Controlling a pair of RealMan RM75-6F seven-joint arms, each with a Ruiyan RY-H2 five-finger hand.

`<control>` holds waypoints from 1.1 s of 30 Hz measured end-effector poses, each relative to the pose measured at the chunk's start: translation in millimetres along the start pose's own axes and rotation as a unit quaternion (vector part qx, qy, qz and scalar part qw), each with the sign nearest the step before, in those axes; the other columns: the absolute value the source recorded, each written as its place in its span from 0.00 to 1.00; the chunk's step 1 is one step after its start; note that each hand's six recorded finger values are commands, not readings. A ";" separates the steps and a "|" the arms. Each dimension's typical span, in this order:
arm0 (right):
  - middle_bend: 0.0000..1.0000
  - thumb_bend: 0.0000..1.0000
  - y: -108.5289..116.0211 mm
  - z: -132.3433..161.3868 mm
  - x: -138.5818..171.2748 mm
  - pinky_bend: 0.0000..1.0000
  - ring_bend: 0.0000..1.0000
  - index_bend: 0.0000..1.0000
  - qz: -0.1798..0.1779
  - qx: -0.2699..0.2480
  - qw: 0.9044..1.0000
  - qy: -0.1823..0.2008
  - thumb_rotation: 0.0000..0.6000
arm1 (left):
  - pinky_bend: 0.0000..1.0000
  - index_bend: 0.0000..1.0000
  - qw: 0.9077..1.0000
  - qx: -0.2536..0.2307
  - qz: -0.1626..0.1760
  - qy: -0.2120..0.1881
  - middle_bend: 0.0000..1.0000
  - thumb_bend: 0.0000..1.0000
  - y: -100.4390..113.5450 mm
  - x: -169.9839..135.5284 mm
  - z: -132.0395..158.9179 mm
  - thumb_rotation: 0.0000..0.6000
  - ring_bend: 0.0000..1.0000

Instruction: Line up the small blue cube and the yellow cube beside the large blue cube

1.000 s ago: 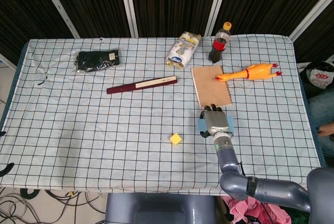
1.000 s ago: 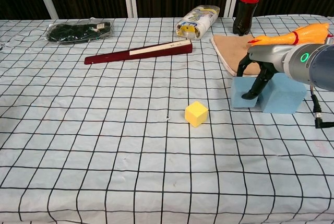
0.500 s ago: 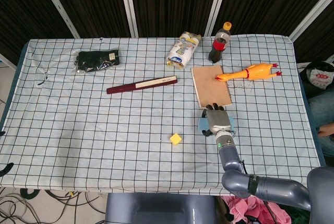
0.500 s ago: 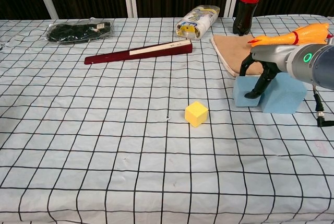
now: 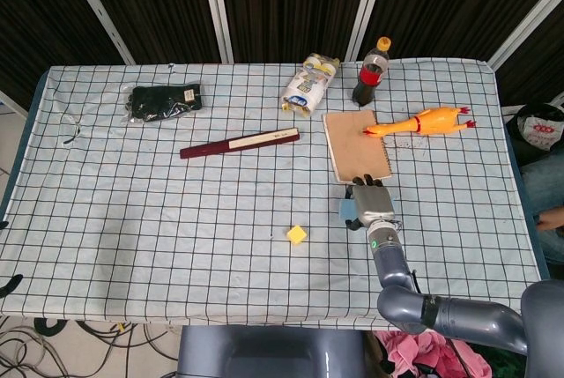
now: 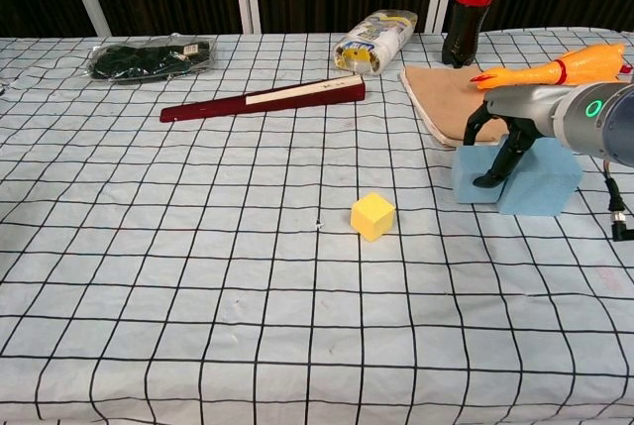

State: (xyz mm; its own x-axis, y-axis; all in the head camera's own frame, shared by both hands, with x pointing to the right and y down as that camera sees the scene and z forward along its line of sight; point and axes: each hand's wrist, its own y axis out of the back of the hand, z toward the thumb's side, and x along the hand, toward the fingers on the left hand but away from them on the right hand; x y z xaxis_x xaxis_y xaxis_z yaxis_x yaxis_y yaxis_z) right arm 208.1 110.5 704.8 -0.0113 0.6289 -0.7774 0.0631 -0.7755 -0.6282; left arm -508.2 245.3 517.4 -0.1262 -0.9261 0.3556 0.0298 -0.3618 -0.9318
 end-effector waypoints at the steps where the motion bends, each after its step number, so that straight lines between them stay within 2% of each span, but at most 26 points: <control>1: 0.11 0.31 0.1 -0.2 -0.1 0.09 0.02 0.46 0.000 0.000 1.000 0.000 1.00 | 0.00 0.22 1.000 0.000 0.000 0.000 0.06 0.01 0.0 0.1 0.1 1.00 0.00; 14: 0.10 0.31 -4.2 -2.9 -1.2 0.09 0.02 0.45 0.004 0.000 1.000 -0.002 1.00 | 0.00 0.22 1.000 0.001 0.001 0.001 0.06 0.01 0.0 0.2 -0.2 1.00 0.00; 33: 0.09 0.31 -5.1 -4.1 -2.2 0.09 0.02 0.28 0.006 0.005 1.000 -0.004 1.00 | 0.00 0.22 1.000 0.004 0.001 0.003 0.06 0.01 -0.6 0.9 -0.7 1.00 0.00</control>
State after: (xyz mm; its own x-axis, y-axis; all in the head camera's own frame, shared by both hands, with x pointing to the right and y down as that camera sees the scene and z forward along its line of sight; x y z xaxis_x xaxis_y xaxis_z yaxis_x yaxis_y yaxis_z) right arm 211.9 113.3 709.8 -0.0188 0.6197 -0.7846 0.0528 -0.7831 -0.6197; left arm -509.0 244.7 518.2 -0.1329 -0.9261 0.3530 0.0377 -0.3606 -0.9319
